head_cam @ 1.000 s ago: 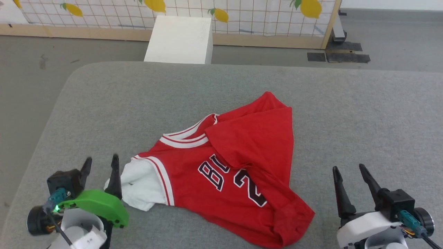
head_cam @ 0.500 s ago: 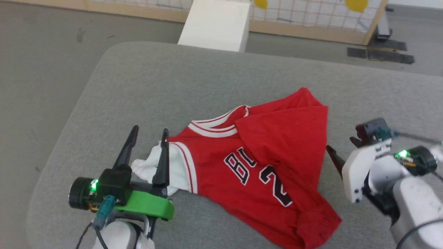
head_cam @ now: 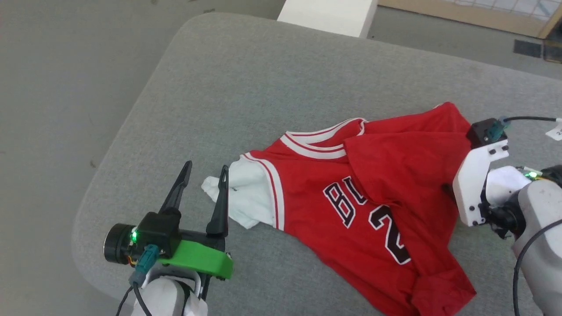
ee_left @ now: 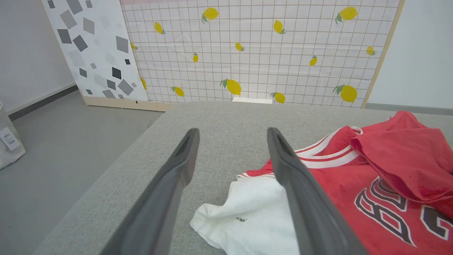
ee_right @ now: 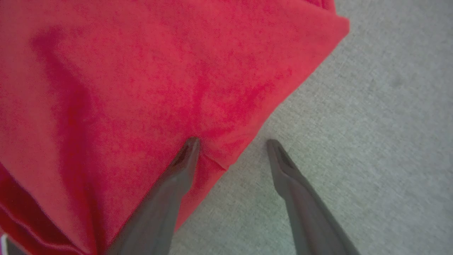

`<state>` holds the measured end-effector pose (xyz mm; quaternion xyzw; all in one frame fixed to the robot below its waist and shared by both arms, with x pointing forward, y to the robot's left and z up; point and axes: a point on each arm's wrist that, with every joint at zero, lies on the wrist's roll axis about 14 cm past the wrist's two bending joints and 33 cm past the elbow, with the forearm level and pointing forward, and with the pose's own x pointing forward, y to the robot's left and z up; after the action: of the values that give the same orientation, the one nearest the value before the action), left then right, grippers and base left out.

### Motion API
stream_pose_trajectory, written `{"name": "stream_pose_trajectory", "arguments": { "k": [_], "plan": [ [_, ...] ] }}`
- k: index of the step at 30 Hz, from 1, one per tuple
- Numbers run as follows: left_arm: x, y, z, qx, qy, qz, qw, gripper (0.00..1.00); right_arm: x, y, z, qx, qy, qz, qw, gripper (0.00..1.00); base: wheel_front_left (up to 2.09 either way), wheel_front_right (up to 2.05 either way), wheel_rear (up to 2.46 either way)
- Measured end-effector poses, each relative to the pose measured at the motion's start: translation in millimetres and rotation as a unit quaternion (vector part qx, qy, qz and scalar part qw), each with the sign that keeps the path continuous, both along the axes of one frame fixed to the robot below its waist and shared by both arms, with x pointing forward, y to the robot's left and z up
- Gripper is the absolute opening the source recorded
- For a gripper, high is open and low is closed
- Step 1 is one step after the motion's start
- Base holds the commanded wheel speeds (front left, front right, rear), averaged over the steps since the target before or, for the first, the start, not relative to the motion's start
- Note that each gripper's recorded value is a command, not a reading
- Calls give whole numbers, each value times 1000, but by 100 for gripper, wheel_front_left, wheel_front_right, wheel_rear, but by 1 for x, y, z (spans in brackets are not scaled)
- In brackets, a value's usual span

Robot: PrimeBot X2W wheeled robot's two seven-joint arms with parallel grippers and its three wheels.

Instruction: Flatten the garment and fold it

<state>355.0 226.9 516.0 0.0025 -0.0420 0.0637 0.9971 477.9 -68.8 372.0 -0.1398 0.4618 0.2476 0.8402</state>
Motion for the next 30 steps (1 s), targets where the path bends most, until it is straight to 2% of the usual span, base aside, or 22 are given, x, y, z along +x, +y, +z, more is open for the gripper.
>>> {"name": "stream_pose_trajectory", "arguments": {
  "k": [1, 3, 11, 15, 20, 25, 30],
  "plan": [
    [0, 2, -1, 1, 2, 3, 1000, 100, 1, 4, -1, 1, 1, 4, 1000, 100, 0, 0, 0],
    [-1, 6, -5, 0, 7, 10, 1000, 100, 2, 10, -4, 2, 5, 16, 1000, 0, 0, 0, 0],
    [-2, 8, -6, -5, 7, 7, 1000, 100, 1, 6, 6, 13, -26, 14, 999, 0, 0, 0, 0],
    [-4, 4, -4, -11, 0, -1, 1000, 100, -9, -17, 18, 15, -46, -10, 999, 0, 0, 0, 0],
    [-3, -11, -1, -15, -7, -27, 999, 100, -32, -71, 47, 10, -88, -63, 994, 0, 0, 0, 0],
    [4, -33, 5, -20, -19, -64, 998, 100, -68, -119, 63, -9, -119, -119, 986, 0, 0, 0, 0],
    [12, -52, 9, -25, -27, -94, 995, 100, -131, -128, 34, 7, -59, -167, 984, 0, 0, 0, 0]
  ]
}}
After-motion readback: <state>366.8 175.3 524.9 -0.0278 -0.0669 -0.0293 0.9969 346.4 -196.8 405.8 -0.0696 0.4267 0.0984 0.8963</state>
